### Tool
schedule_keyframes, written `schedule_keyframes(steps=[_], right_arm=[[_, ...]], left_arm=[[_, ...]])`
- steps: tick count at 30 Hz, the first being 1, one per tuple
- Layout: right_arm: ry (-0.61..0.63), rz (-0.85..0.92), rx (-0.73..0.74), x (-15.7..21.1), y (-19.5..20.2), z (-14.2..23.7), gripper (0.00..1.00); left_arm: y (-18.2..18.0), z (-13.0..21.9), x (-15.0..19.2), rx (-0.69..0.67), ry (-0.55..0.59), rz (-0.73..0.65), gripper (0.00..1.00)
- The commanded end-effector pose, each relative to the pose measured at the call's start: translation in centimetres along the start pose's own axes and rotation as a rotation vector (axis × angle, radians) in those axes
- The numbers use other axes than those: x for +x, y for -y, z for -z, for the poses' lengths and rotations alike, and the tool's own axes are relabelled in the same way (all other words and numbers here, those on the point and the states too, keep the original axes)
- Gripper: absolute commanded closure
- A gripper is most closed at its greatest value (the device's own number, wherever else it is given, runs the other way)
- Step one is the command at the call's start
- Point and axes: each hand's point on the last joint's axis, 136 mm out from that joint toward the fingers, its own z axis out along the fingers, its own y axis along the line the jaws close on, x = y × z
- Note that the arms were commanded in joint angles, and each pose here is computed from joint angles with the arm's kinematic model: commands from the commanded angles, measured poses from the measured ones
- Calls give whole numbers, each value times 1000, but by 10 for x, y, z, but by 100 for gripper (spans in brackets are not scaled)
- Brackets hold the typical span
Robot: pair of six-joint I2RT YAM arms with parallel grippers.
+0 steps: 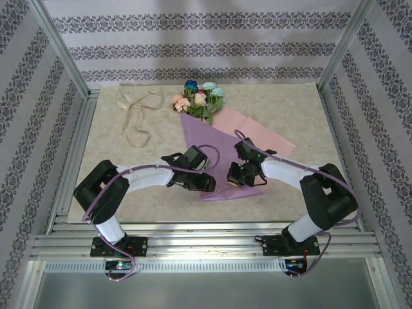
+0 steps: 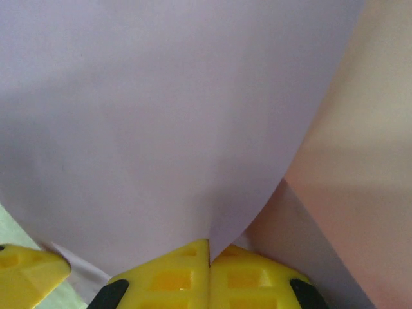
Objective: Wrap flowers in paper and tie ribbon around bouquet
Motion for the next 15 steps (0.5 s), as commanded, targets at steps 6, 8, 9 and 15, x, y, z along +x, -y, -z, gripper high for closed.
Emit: schedule_keyframes(steps=[6,8,9,15], right_arm=[[93,47,40,1,2,27,76],[138,42,-11,2,-11,42,75],[145,32,-50,5,-20,46,77],[41,-44,-194,27,-66,28,95]], left_arm=[[-22,-9,5,-47,-29,149,57],[-22,-9,7,-42,-27,153,57],[-23,-8,7,-45,-26,156,57],[-22,-8,8,-29,-16,161,58]])
